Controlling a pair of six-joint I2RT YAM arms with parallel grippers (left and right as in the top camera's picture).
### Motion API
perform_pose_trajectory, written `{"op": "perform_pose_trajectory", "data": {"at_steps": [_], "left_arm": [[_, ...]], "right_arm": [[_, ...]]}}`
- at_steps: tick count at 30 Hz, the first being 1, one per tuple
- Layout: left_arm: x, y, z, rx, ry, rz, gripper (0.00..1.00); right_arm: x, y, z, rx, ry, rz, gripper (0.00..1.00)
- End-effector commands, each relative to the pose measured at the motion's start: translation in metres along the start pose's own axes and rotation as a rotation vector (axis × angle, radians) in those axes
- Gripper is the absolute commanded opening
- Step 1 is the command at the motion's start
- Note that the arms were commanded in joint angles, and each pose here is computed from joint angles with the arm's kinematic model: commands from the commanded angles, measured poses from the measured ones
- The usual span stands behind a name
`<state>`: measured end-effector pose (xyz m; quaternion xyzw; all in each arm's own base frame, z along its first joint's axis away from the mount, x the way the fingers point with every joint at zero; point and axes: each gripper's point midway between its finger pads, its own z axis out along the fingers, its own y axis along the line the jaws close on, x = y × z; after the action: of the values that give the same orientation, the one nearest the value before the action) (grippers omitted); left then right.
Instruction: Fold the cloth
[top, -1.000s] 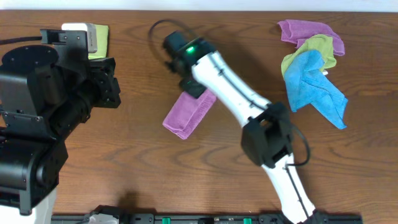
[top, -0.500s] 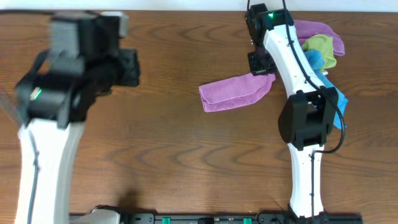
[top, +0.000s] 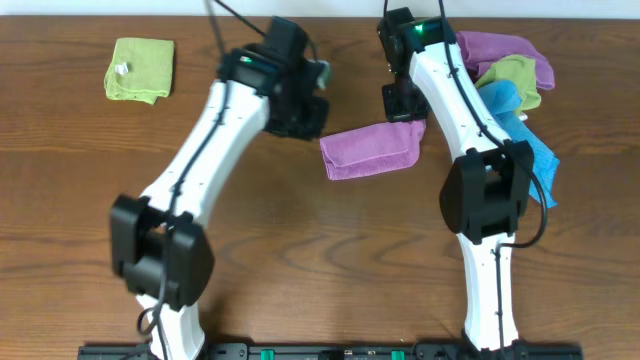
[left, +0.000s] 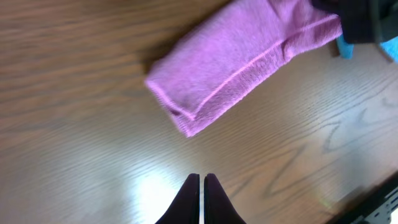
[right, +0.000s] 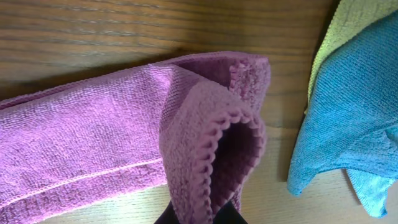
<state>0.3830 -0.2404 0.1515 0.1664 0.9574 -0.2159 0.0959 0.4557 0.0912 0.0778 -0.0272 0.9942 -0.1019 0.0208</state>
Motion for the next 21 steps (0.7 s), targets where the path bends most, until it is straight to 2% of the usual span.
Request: {"op": "perform_pose_trajectory", "data": {"at_steps": [1,7,21], "left_arm": [[0.006,-0.010,0.030,0.025,0.057,0.007,0.06],[0.018,-0.010,0.086,0.021,0.149,-0.019,0.06],[0.022,0.012,0.144,-0.043,0.179,-0.112,0.06]], "right_arm": [[-0.001,-0.008,-0.001,-0.011,0.002,0.032,0.01],[0.000,-0.007,0.000,-0.050,0.015,0.028,0.01],[0.000,-0.012,0.001,-0.057,0.019,0.029,0.01]]}}
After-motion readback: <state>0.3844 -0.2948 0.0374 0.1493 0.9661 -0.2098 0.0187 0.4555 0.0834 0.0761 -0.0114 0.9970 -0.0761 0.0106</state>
